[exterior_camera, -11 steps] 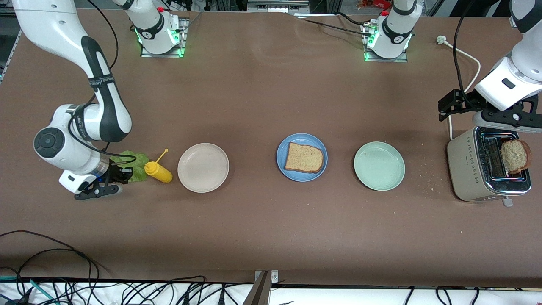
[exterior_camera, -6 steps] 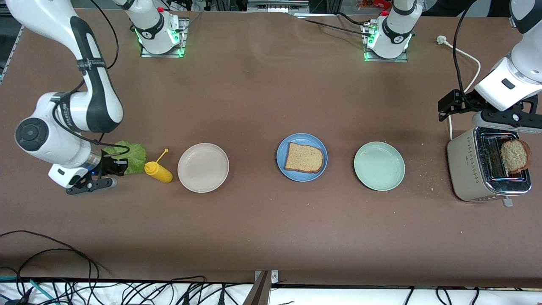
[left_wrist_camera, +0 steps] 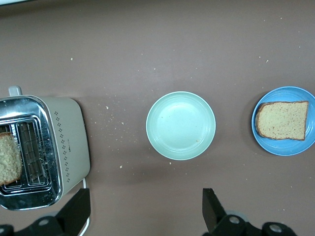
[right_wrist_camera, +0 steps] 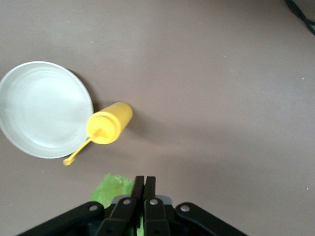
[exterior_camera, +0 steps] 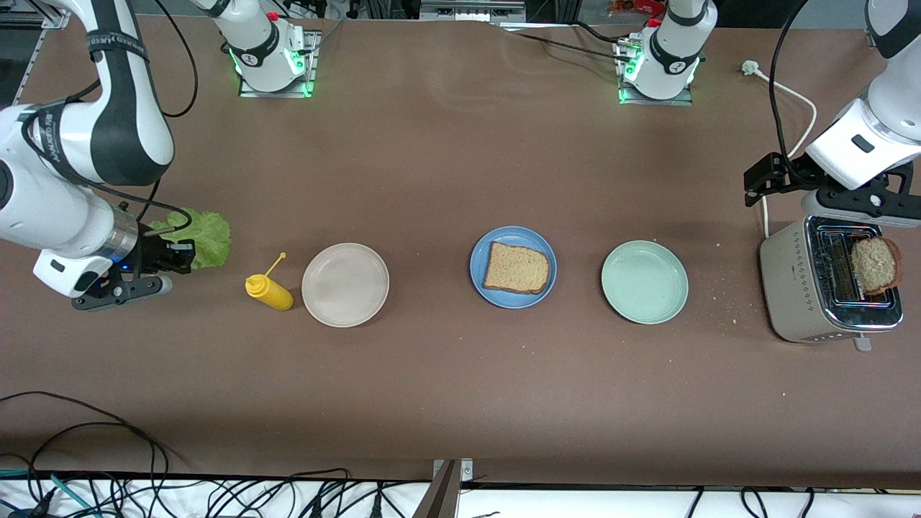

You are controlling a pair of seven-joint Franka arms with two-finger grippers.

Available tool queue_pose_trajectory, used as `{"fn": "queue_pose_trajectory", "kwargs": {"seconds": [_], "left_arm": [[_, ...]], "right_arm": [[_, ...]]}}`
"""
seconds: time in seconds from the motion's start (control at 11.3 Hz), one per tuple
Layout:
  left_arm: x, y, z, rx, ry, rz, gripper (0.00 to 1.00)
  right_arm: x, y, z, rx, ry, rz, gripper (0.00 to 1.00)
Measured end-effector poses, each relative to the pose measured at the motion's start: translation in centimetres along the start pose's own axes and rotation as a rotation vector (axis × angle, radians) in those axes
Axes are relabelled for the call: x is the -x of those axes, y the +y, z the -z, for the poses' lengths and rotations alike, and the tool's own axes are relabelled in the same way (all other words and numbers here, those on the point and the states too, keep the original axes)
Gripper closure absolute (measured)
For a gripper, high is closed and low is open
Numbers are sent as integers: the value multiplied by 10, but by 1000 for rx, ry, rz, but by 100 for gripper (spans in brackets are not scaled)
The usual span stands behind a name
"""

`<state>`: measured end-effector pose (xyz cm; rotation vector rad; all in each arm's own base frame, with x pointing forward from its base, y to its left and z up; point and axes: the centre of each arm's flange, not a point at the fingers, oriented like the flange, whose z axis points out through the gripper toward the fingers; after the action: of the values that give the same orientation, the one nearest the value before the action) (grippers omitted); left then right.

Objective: Make sandwich in blue plate with both arms
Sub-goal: 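Carry the lettuce with the right gripper over the blue plate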

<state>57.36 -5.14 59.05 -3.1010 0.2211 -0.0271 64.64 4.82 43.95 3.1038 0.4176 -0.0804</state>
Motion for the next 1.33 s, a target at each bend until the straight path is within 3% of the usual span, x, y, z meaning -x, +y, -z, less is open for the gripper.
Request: {"fn": "queue_pose_trajectory", "kwargs": {"seconds": [0.35, 0.8, 0.97, 1.33], "left_arm": [[0, 0, -1, 0, -2, 0, 0], [-1, -1, -2, 0, -3, 1, 0], [-1, -1, -2, 0, -4, 1, 0], [-1, -1, -2, 0, -4, 1, 0]], "right_arm": [[-17, -86, 38, 7, 4, -6, 97], [-55, -242, 18, -59, -9, -230, 97], [-63, -312, 2, -57, -4, -327, 97], [-66, -419, -41, -88, 53, -500, 97]]}}
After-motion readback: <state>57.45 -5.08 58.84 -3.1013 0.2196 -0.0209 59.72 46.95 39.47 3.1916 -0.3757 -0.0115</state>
